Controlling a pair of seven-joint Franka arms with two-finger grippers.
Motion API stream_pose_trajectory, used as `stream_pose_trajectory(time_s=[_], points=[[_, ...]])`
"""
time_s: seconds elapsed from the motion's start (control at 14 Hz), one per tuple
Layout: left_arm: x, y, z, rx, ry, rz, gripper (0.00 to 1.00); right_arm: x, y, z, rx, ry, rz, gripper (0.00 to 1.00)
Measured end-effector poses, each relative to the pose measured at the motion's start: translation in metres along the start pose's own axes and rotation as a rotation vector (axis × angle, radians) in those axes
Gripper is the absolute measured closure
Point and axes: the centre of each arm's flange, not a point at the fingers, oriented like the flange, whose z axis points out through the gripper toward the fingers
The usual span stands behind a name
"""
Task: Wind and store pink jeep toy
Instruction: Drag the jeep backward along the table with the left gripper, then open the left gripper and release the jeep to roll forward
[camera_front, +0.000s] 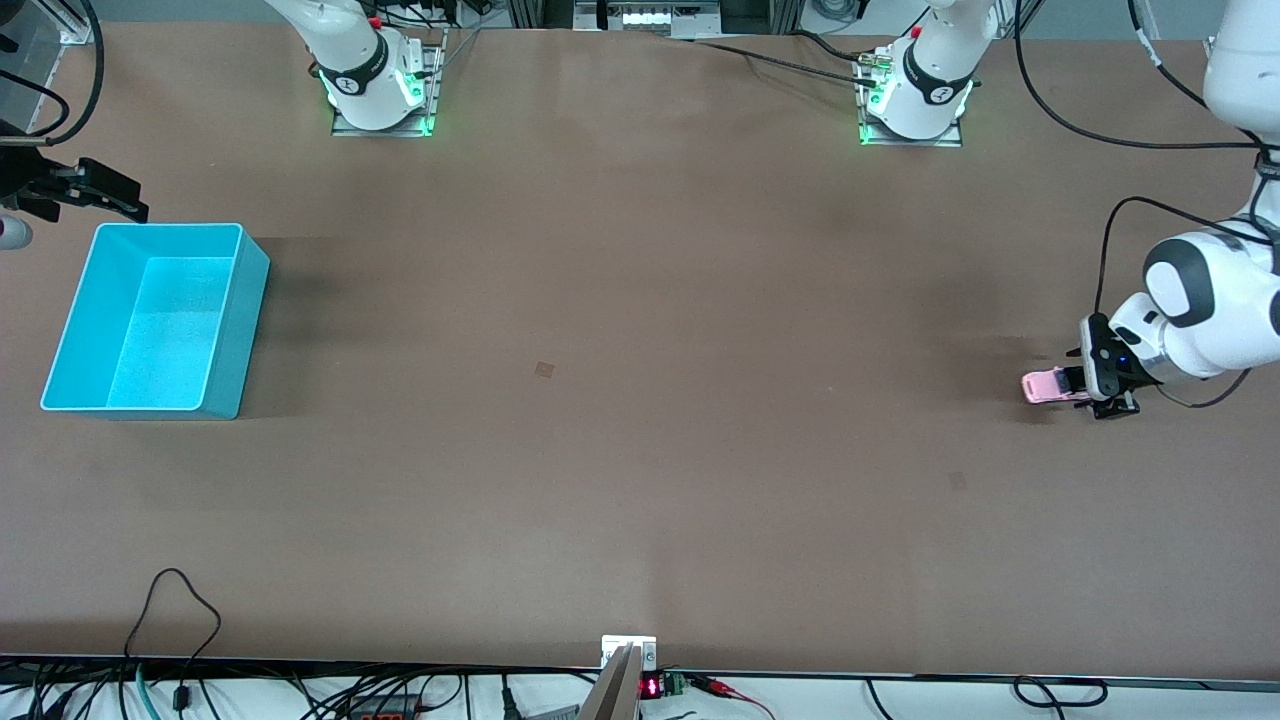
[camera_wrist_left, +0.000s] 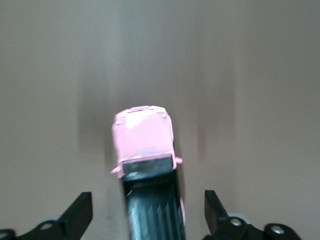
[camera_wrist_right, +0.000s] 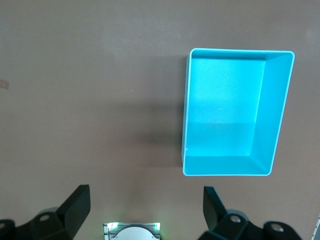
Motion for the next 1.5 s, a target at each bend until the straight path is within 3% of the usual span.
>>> stream_pose_trajectory(time_s=[0.36,1.0,1.5], points=[[0.038,-0.002,-0.063,-0.019,0.004,0.06,0.0,0.0,0.0,0.0,0.0,0.0,0.0,0.0],[0.125,-0.016,-0.053,-0.047,0.016,0.205,0.0,0.0,0.0,0.0,0.0,-0.001,0.0,0.0],[0.141,-0.018,-0.048,-0.055,0.016,0.231,0.0,0.0,0.0,0.0,0.0,-0.001,0.0,0.0]])
